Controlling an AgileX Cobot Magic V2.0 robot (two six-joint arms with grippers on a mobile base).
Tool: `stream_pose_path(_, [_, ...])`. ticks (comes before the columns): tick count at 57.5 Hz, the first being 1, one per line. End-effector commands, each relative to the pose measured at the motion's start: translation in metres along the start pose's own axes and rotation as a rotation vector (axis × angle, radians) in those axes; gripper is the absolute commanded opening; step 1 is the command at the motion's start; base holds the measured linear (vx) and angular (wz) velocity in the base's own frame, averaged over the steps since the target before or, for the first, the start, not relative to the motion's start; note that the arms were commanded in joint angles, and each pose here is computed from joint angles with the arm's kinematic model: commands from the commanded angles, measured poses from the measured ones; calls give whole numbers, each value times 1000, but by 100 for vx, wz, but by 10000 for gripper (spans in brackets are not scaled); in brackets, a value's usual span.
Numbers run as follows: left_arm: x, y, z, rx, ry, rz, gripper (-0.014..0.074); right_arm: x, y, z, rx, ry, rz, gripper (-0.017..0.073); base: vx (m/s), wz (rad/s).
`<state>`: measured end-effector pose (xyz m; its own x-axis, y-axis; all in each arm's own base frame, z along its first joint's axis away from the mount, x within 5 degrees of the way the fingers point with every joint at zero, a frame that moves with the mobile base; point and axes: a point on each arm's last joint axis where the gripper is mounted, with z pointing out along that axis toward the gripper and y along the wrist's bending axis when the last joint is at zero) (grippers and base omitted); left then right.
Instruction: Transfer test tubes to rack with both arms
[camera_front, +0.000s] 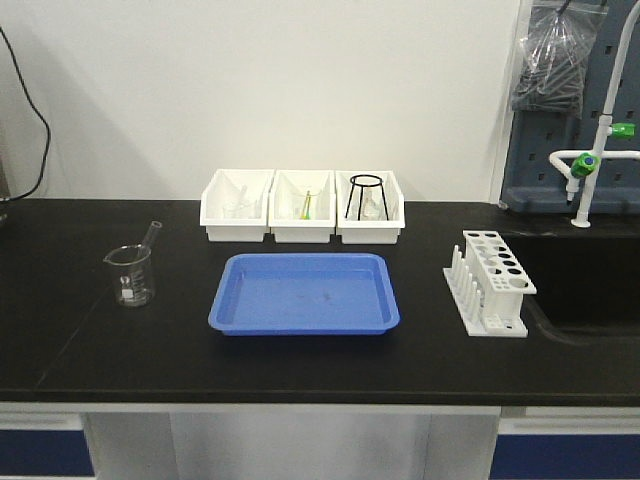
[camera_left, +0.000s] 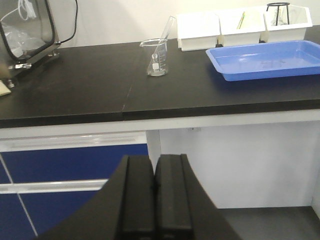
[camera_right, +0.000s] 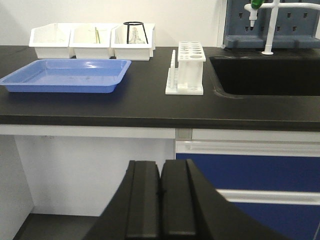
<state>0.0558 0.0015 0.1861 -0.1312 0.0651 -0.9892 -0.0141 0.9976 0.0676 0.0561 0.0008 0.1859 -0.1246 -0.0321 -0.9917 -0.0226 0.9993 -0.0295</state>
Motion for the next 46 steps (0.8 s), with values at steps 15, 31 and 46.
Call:
stream_pose_path(15, [-16, 1, -2, -9, -108, -10, -4, -3, 0, 1, 7, -65, -12, -12, 28, -4])
stream_pose_path(31, [-16, 1, -2, -9, -108, -10, -4, -3, 0, 1, 7, -65, -12, -12, 28, -7])
stream_pose_path(46, [-16, 1, -2, -9, -108, -10, -4, -3, 0, 1, 7, -65, -12, -12, 25, -5])
